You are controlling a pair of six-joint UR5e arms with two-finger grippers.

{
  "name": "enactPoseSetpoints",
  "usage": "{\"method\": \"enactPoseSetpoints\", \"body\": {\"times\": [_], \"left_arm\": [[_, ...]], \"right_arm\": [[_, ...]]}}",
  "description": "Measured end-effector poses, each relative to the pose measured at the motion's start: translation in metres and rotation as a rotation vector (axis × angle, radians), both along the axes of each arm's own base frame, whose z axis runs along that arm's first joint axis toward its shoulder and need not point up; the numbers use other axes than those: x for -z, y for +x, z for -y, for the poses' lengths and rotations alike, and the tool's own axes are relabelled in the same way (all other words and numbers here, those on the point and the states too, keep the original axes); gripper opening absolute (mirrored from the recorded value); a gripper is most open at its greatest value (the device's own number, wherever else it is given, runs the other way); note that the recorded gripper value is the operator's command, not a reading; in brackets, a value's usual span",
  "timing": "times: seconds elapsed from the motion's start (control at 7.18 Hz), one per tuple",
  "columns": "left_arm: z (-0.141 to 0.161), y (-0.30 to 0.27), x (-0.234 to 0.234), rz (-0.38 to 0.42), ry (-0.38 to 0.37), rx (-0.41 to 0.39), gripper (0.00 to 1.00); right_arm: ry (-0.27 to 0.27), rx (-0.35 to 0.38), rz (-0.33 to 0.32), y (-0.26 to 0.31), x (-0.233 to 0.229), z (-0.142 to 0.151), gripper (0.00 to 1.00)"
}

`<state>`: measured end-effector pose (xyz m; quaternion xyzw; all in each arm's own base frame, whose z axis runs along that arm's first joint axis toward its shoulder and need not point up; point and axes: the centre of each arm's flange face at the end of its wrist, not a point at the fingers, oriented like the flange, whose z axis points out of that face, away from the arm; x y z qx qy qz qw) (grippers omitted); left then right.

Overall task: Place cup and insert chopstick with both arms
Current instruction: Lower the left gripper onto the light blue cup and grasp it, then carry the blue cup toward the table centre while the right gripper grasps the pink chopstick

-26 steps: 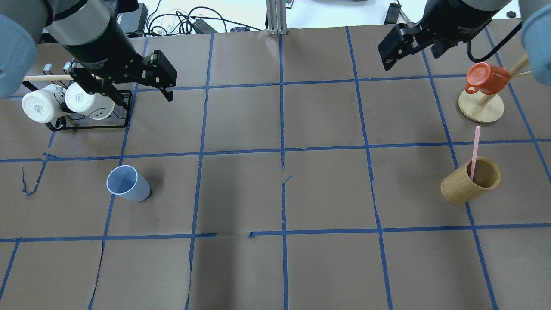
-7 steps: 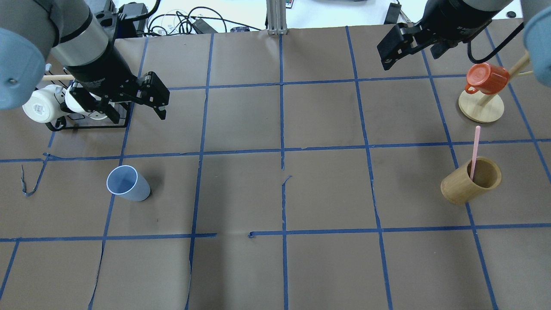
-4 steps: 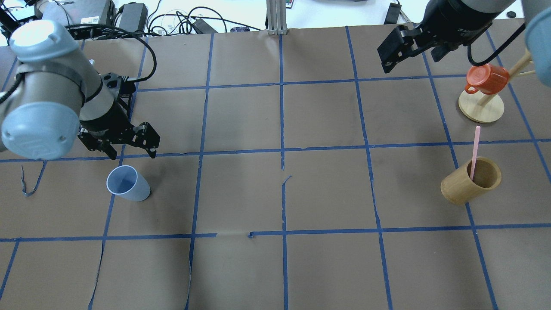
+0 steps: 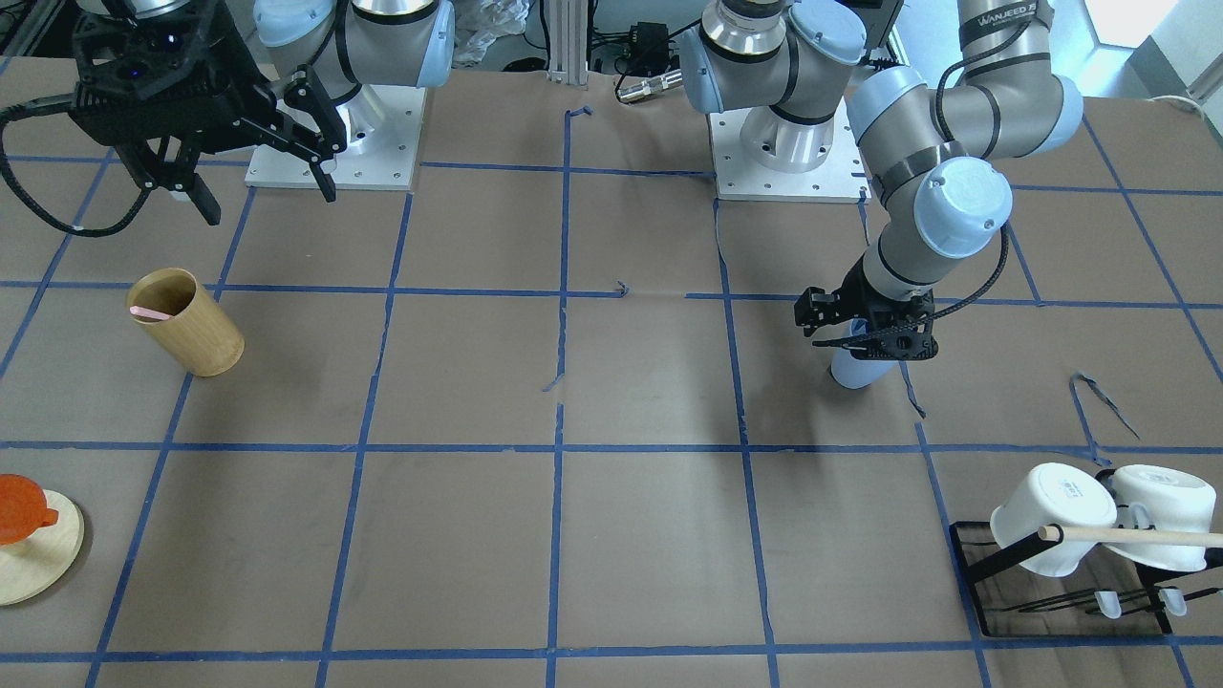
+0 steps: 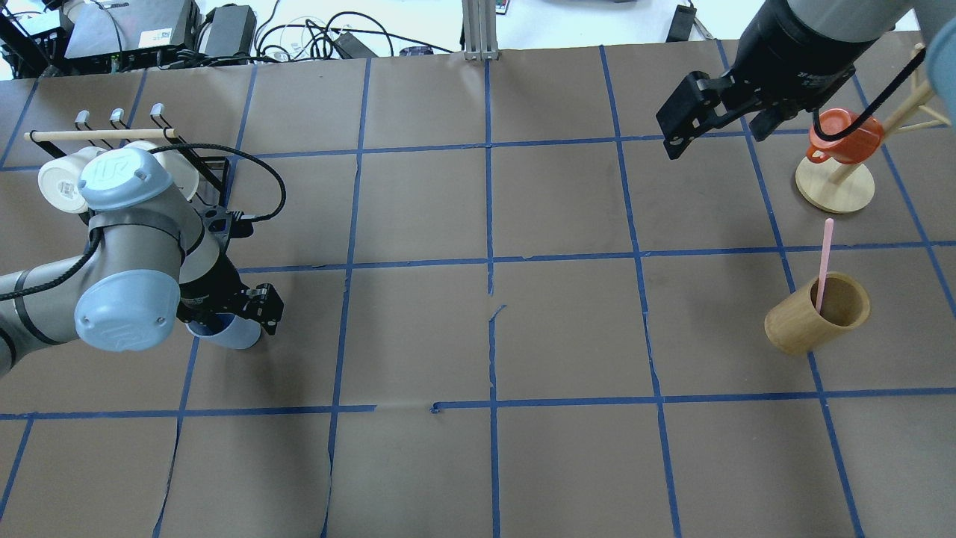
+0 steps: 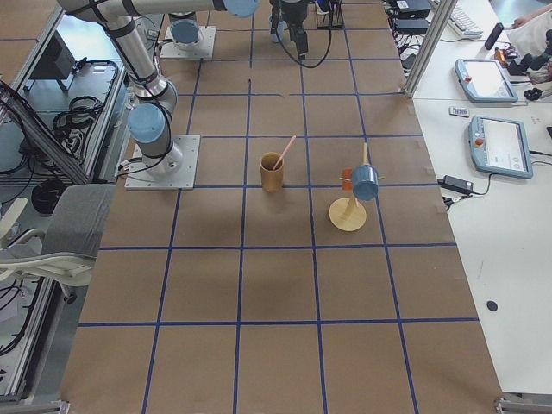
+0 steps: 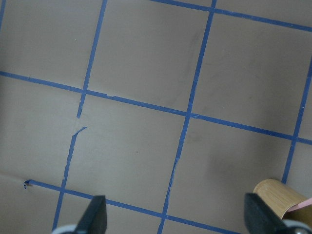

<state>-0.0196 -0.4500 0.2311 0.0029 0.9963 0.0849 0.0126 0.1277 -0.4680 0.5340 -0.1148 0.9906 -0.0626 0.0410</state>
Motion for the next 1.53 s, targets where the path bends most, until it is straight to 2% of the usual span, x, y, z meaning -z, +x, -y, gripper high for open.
{"method": "enactPoseSetpoints", "body": {"times": [0.42,0.7,0.84,1.11,1.25,1.39,1.53], "left_arm": [[0.008,0.002,-0.002,0.008,-0.035,-0.001,0.0],[0.022,-0.003,-0.019,0.018,-0.095,-0.023,0.0],[0.029,-0.015,-0.029,0.023,-0.123,-0.054,0.0],[0.047,-0.08,-0.052,0.026,-0.181,-0.094,0.0],[0.05,-0.131,-0.062,0.017,-0.21,-0.13,0.0],[0.046,-0.191,-0.068,-0.002,-0.227,-0.177,0.0],[0.039,-0.247,-0.068,-0.028,-0.227,-0.197,0.0]], "right_arm": [[0.013,0.0,0.0,0.0,0.001,-0.001,1.0],[0.015,-0.004,-0.005,-0.001,0.005,0.003,1.0],[0.041,0.007,-0.015,-0.007,0.012,0.005,1.0],[0.145,0.099,-0.048,-0.053,0.036,0.017,1.0],[0.2,0.149,-0.089,-0.082,0.051,0.021,1.0],[0.241,0.174,-0.134,-0.105,0.072,0.027,1.0],[0.254,0.179,-0.172,-0.12,0.091,0.035,0.93]]}}
